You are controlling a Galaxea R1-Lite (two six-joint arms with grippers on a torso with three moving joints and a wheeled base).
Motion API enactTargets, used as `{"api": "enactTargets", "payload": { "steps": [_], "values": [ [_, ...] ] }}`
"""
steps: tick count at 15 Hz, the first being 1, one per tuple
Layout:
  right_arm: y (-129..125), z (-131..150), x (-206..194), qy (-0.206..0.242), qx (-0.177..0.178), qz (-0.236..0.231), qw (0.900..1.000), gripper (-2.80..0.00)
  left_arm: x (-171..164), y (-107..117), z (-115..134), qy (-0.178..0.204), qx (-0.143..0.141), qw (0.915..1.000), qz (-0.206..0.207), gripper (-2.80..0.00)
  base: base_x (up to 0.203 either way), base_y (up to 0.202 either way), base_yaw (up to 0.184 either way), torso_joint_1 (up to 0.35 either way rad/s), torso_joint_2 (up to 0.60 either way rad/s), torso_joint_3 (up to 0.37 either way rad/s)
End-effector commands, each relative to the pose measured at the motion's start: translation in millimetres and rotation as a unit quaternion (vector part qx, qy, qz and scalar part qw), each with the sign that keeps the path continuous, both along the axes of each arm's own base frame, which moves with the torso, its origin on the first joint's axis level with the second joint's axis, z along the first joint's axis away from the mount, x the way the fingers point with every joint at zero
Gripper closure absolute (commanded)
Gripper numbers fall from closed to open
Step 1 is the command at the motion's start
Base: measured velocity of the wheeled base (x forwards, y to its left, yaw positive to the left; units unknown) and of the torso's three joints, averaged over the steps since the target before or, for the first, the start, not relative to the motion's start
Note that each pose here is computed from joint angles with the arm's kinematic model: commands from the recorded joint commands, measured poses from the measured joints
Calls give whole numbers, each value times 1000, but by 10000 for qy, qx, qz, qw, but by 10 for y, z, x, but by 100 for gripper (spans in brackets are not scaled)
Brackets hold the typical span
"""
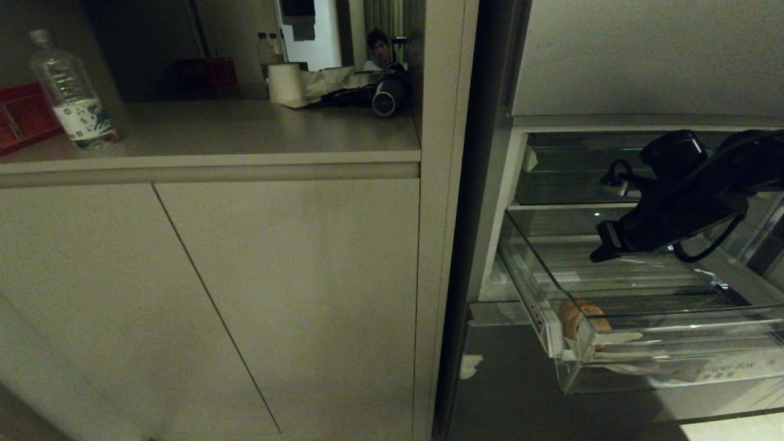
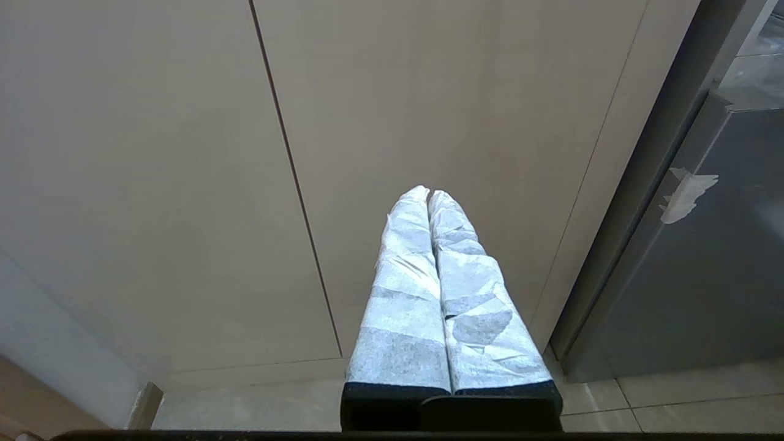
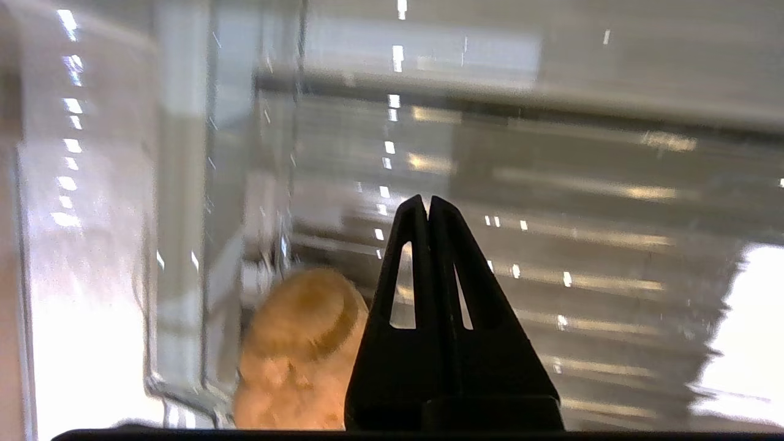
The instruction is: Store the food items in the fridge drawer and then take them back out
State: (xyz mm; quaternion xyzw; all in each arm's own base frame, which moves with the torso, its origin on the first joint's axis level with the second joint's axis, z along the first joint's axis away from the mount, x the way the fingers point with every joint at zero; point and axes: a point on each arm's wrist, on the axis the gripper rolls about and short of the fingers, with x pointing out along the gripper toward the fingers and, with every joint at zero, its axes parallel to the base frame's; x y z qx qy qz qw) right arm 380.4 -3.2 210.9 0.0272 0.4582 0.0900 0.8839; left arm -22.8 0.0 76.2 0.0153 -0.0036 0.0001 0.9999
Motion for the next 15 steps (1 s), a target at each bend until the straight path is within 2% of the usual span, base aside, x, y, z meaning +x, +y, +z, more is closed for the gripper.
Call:
{"api": "enactTargets", "payload": {
  "steps": [1,3,6,8,9,11,15],
  "values": [
    [4,-56,60,376,-27,78,9993,0,0,0,0,-2,0,10000,0,0,0,0,0,0,0,0],
    [6,-100,52,883,-19,140,9960,0,0,0,0,-2,0,10000,0,0,0,0,0,0,0,0],
    [19,-141,45,999,199,331,9942,0,0,0,0,-2,0,10000,0,0,0,0,0,0,0,0],
    [49,-154,41,1055,207,381,9935,0,0,0,0,-2,0,10000,0,0,0,0,0,0,0,0],
    [67,-145,34,1054,205,405,9934,-280,0,0,0,-2,0,10000,0,0,0,0,0,0,0,0],
    [55,-106,10,1018,209,384,9938,-280,0,0,0,-2,0,10000,0,0,0,0,0,0,0,0],
    [73,-20,-131,1228,344,474,9907,-280,0,0,0,-2,0,10000,0,0,0,0,0,0,0,0]
  ]
}}
